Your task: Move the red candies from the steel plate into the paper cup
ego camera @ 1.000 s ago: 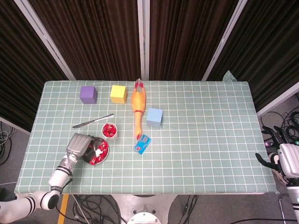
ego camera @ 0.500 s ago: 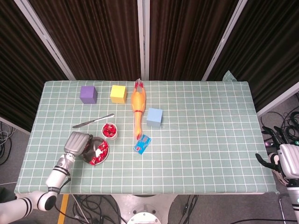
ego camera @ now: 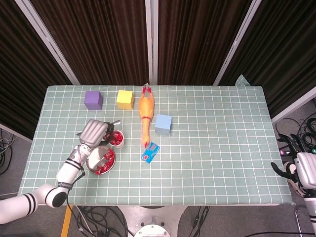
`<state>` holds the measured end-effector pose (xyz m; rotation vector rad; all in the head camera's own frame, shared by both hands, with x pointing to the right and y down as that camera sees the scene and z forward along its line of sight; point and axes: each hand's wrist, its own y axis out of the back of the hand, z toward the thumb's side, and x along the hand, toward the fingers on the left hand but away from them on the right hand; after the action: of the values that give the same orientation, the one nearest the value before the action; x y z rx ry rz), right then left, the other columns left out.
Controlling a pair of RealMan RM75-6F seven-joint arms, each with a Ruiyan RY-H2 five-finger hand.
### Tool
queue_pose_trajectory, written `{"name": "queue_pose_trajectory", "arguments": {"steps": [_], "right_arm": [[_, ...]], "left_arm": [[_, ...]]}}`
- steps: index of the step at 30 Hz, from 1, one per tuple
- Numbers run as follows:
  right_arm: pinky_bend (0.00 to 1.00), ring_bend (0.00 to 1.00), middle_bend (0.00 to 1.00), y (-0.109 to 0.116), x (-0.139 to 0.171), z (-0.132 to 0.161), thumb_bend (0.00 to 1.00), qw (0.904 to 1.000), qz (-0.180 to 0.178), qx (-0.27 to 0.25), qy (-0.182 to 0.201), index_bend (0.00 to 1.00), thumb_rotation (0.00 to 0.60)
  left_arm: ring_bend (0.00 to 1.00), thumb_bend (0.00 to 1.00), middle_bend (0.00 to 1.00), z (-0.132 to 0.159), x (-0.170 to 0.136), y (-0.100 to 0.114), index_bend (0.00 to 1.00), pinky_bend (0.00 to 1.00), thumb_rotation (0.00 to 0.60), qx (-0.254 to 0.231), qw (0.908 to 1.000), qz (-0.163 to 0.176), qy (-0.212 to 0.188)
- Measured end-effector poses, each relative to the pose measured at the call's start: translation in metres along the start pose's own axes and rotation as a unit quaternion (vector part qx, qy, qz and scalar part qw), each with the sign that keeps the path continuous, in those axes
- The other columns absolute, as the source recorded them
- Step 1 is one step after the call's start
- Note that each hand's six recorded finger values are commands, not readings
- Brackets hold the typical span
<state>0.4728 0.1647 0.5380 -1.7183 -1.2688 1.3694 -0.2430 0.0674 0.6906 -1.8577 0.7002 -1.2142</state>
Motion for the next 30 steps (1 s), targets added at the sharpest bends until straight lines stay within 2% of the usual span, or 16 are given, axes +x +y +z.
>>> {"name": "queue_pose_trajectory", "arguments": {"steps": [9, 16, 25, 30], "right_arm": [[0.43, 0.07, 0.24, 0.0, 0.0, -0.005, 0.2, 1.0, 0.001, -0.001, -0.006, 0.12, 0.6], [0.43, 0.07, 0.24, 0.0, 0.0, -0.005, 0.2, 1.0, 0.001, -0.002, -0.005, 0.12, 0.6], [0.43, 0.07, 0.24, 0.001, 0.0, -0.004, 0.19, 1.0, -0.002, -0.002, -0.003, 0.12, 0.6], [0.43, 0.07, 0.24, 0.002, -0.001, -0.003, 0.19, 1.0, -0.004, 0.0, 0.0, 0.12, 0.6]], "left_arm": [[0.9, 0.41, 0.7, 0.021, 0.015, -0.021, 0.66, 1.0, 0.6, 0.026, 0.9992, -0.027, -0.01], [0.89, 0.38, 0.58, 0.02, 0.016, -0.028, 0.52, 1.0, 0.6, 0.047, 0.9982, -0.039, -0.001], [0.87, 0.36, 0.46, 0.016, 0.013, -0.021, 0.38, 1.0, 0.6, 0.059, 0.9979, -0.025, 0.009], [0.8, 0.35, 0.43, 0.004, 0.001, -0.003, 0.33, 0.97, 0.6, 0.046, 0.9985, 0.009, 0.028]]}}
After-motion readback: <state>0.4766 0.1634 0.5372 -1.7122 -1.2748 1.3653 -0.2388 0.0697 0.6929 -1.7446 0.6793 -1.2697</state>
